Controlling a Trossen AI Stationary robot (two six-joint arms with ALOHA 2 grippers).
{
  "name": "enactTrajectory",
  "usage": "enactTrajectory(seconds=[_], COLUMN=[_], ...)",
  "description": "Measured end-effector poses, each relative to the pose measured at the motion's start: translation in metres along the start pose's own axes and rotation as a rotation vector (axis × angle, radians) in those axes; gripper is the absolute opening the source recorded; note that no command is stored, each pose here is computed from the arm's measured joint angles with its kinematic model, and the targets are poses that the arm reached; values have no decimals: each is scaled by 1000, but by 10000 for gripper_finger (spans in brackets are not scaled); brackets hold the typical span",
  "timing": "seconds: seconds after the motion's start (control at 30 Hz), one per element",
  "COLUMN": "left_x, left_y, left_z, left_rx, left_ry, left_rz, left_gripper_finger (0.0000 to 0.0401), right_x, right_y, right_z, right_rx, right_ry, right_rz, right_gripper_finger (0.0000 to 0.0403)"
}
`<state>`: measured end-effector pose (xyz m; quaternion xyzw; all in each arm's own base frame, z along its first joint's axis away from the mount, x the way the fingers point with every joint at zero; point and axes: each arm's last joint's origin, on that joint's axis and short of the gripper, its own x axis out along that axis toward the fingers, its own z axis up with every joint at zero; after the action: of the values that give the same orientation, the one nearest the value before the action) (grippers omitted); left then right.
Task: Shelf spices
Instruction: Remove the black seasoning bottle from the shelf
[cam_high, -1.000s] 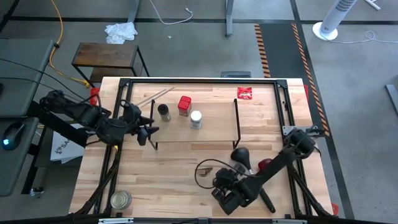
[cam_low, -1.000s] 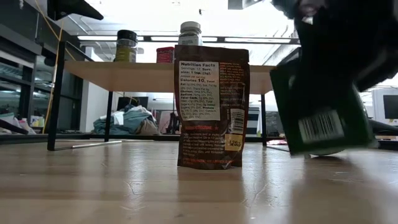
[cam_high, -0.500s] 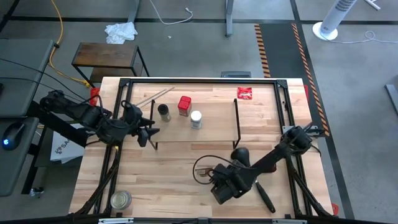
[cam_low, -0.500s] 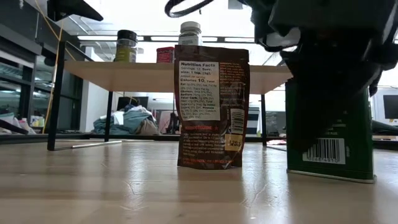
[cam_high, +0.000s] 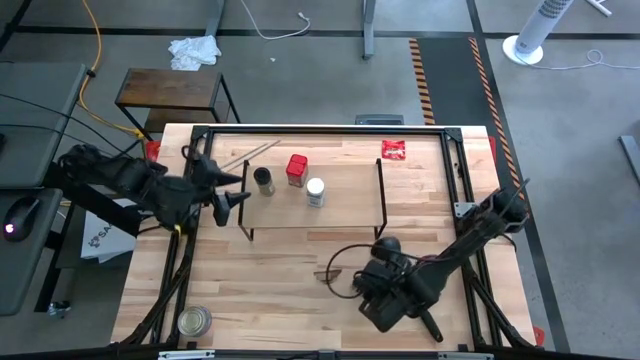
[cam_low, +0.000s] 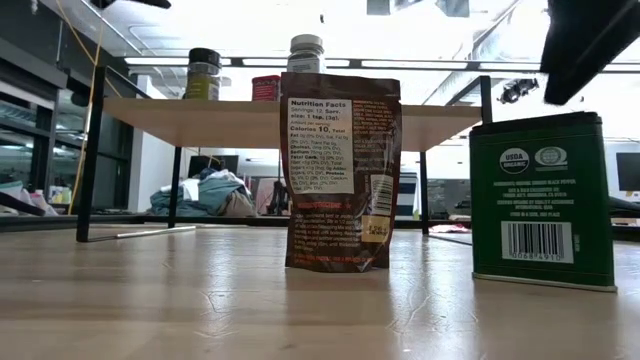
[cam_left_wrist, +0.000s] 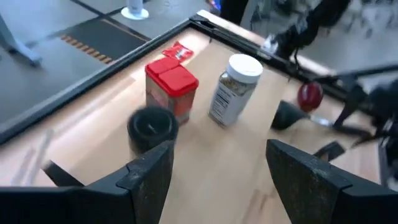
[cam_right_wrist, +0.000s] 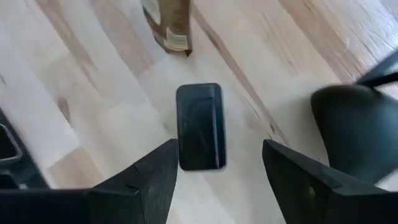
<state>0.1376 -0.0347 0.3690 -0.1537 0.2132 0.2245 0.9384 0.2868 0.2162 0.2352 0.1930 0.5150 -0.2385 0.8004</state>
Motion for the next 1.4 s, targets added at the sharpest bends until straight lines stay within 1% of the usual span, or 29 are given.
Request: enactTrajectory(seconds=[0.13,0.23,0.33,0.4,0.47,0.57,0.63,0.77,0.87,1.03,1.13,1.23,1.4], left_x=[0,6,22,38,54,74,79,82,88,103,111,120,130], left_y=[-1,1,3,4,6,9,12,17,23,29,28,29,33], left_z=[24,35,41,44,48,56,63,76,77,71,71,70,66], left_rx=[170,304,434,489,506,475,465,495,502,472,503,531,521], left_ry=[104,266,432,501,551,601,602,567,605,715,718,737,790], left_rz=[-10,-10,-6,-5,-23,-53,-64,-41,-25,-57,-57,-33,-21], left_gripper_finger=[262,274,287,297,305,310,312,312,312,312,312,312,312], right_x=[-10,-15,-19,-21,-21,-20,-20,-21,-21,-20,-21,-20,-20], right_y=[-5,-8,-10,-11,-11,-10,-10,-10,-10,-10,-11,-11,-11], right_z=[6,9,10,10,11,11,11,11,11,12,12,12,12], right_rx=[44,53,56,58,61,71,73,73,65,45,37,37,42], right_ry=[-7,6,19,18,17,23,23,23,22,7,0,-7,-8], right_rz=[23,35,44,49,52,59,63,65,64,59,51,47,48], right_gripper_finger=[229,229,229,229,229,229,229,229,229,229,229,229,229])
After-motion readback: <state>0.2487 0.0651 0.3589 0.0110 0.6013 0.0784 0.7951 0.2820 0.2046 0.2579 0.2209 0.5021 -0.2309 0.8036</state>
